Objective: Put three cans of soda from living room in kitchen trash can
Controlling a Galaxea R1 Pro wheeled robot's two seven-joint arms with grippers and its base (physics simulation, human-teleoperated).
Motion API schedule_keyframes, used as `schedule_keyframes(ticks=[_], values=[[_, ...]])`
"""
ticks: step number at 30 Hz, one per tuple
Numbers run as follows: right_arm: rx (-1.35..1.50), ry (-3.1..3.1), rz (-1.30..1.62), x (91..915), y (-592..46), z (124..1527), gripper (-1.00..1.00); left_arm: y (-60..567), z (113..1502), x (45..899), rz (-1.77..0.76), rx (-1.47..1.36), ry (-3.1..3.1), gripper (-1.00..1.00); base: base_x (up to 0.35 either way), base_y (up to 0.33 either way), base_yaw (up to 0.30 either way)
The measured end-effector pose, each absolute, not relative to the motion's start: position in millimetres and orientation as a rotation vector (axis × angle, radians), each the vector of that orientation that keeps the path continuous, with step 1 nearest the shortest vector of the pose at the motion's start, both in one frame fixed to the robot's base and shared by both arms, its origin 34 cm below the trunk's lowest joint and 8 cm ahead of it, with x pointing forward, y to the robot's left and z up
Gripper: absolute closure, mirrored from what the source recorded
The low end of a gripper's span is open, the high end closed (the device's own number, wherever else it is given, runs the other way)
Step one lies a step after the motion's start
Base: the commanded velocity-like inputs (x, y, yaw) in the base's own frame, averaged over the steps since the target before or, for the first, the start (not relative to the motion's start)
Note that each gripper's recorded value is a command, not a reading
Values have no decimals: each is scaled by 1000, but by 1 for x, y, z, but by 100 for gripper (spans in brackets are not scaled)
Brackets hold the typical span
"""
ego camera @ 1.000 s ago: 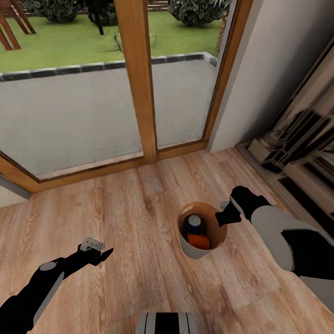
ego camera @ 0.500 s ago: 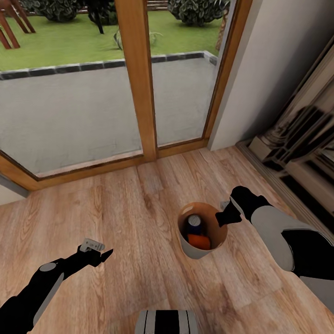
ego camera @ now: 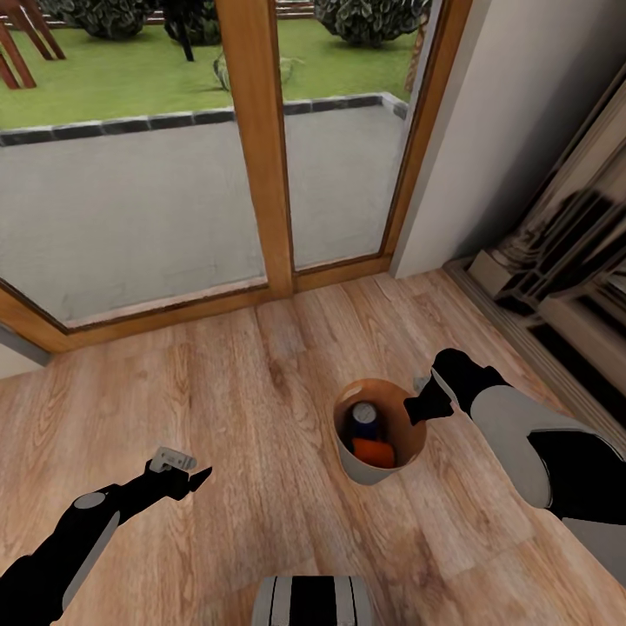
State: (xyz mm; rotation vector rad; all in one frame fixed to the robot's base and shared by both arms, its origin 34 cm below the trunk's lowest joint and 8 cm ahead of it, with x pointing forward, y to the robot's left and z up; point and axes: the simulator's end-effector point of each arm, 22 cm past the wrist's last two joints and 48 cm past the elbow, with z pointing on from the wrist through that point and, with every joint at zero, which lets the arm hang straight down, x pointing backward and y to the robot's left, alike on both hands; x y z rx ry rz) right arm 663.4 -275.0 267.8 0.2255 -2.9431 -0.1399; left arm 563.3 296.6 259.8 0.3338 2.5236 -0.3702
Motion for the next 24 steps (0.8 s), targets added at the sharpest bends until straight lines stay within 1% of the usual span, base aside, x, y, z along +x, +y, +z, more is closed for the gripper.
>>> schedule_keyframes(ticks=[24], values=[[217,-2939,-139,658,-275,243,100,296,232,556,-374,332,2520,-100,0,0,0]])
